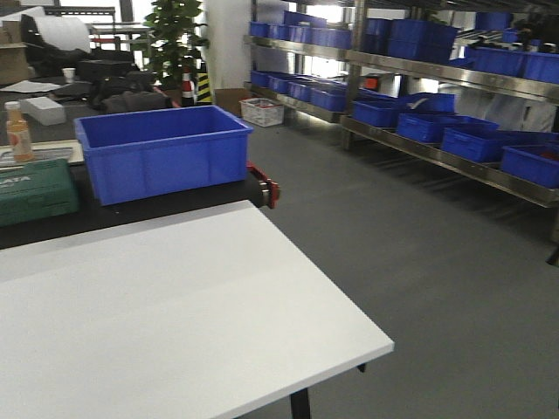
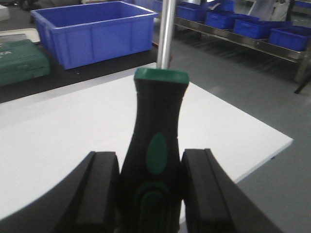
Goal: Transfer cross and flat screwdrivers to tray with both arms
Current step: 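Drive the base to the conveyor rack holding both screwdrivers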
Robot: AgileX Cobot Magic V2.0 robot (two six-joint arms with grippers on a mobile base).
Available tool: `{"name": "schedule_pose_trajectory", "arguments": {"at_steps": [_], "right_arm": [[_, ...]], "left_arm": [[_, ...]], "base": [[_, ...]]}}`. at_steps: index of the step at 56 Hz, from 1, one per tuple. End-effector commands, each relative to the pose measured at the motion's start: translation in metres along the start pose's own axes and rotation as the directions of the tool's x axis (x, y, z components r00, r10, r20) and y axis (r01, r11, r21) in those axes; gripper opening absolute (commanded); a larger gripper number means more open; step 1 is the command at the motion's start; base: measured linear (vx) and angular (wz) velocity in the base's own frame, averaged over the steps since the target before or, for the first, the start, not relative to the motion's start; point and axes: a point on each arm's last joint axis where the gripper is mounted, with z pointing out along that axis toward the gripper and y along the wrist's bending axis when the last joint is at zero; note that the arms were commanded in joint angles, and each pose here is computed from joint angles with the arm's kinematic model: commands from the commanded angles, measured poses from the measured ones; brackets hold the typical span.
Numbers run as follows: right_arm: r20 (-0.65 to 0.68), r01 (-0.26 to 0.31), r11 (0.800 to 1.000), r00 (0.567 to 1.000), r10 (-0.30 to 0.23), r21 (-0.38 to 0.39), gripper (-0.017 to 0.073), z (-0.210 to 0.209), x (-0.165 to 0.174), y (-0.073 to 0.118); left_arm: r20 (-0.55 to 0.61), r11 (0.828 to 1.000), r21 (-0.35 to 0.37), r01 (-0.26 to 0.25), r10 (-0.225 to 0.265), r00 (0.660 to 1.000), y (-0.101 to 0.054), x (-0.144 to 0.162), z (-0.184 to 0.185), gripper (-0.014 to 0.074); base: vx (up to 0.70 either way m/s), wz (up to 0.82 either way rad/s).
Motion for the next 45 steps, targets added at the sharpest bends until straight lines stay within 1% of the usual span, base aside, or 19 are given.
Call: {"name": "schedule_pose_trajectory", "arguments": {"at_steps": [1,26,45], "right_arm": [[0.105,-0.010,1.000,0.994,0.008,0.026,-0.0008,-0.0032,-0.0162,-0.0021],[0.104,-0.010,1.000,0.995,0.008,0.026,-0.0008,-0.0032,-0.0162,-0.0021],[0.080,-0.009,1.000,0.997,0.007,0.016,-0.0008,-0.0030,-0.0140,-0.0012]], "left_arm": [[0.119,1.000,0.008,0.007,-0.008,0.993,-0.0013,-0.0167,-0.0037,-0.0006],[0.120,1.000,0.008,0.007,-0.008,0.993,-0.0013,-0.0167,-0.0040,-0.0006],[0.122,1.000,0.008,0.007,-0.008,0.992,-0.0013,-0.0168,-0.0046,-0.0006]], "base": [[-0.19,-0.55],[-0.13,-0.60],[0.03,-0.75]]}}
